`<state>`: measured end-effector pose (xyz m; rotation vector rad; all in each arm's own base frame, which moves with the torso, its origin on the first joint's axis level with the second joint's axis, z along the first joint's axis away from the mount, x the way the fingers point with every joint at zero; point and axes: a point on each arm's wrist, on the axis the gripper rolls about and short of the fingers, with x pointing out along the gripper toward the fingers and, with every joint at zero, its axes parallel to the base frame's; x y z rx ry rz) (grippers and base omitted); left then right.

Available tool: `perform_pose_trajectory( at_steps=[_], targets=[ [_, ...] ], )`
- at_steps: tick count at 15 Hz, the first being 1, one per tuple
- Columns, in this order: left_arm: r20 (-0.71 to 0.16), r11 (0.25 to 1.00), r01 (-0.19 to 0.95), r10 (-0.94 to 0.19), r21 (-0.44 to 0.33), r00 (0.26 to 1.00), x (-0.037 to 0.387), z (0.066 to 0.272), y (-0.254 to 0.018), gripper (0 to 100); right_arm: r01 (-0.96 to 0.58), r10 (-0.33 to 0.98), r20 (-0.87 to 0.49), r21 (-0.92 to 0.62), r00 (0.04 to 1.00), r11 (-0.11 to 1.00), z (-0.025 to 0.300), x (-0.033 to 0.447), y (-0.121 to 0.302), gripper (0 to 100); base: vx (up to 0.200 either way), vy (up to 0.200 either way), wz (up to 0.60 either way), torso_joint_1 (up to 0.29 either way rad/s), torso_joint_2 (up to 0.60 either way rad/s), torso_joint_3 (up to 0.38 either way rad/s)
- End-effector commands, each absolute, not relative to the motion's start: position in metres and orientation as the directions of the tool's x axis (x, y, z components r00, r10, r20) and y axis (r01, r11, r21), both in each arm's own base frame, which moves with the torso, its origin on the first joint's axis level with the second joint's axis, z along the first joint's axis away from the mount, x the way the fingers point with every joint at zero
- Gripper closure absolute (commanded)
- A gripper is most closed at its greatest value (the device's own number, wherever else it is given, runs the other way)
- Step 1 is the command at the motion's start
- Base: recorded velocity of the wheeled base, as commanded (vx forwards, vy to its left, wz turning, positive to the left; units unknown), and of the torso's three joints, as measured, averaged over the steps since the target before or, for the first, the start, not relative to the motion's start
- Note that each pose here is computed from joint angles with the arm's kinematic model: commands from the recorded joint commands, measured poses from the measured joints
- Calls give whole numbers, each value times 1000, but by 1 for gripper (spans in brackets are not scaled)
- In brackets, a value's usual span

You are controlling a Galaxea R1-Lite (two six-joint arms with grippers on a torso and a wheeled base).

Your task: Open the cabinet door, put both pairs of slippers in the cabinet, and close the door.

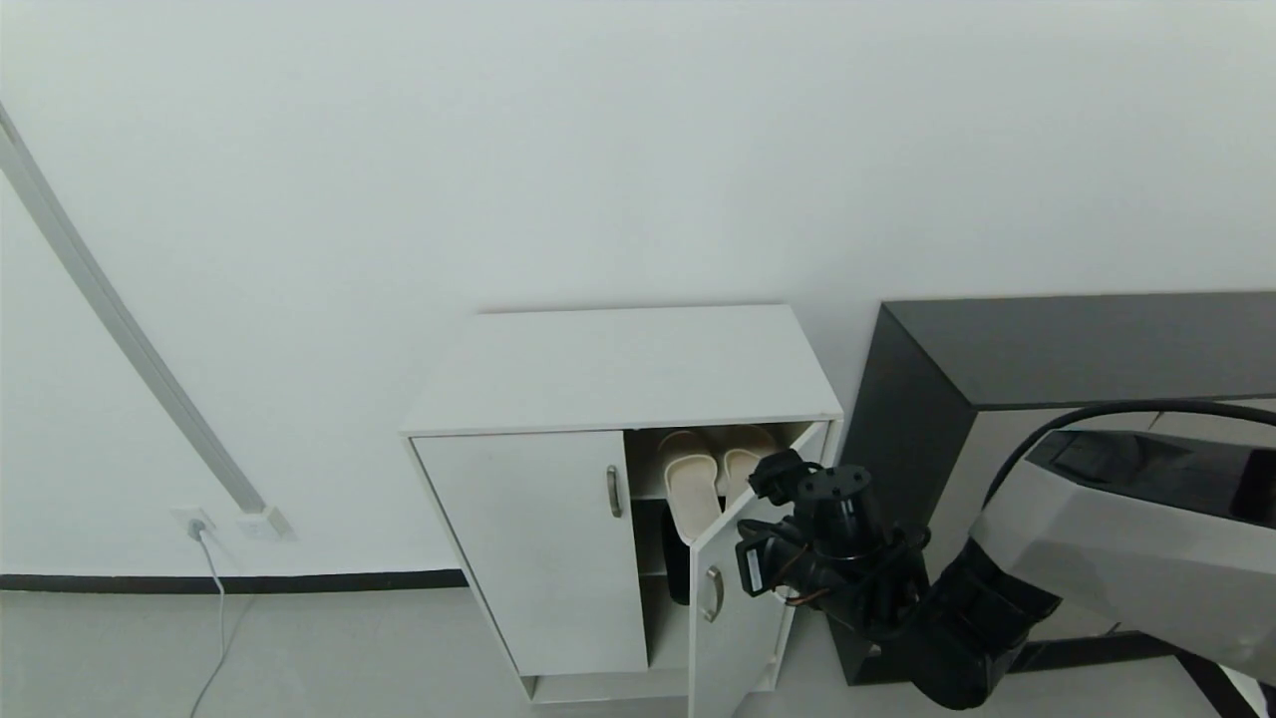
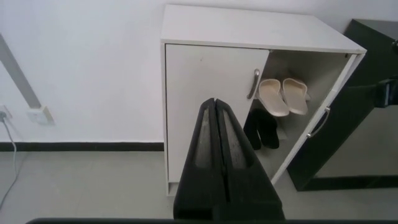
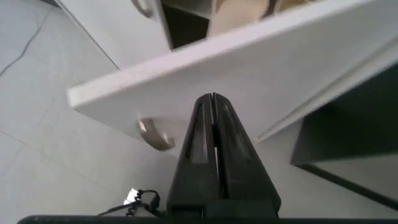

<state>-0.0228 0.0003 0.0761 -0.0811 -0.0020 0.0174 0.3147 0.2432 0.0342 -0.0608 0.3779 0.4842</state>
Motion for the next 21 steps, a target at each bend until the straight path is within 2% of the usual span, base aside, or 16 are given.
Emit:
perform_pose_trajectory(
  at_steps=[1,13,21],
  targets=[
    [2,997,-17,17,-81,1000,-23,76,0,100,-456,433,-375,29,820,889,20,328,249,100,0,0,0,0,0,0],
    [2,996,-17,17,-83,1000,-23,76,0,100,-406,398,-308,40,864,913,21,390,264,100,0,0,0,0,0,0],
    [2,996,-17,17,-83,1000,-23,76,0,100,-356,349,-309,38,884,934,16,428,260,100,0,0,0,0,0,0]
  ],
)
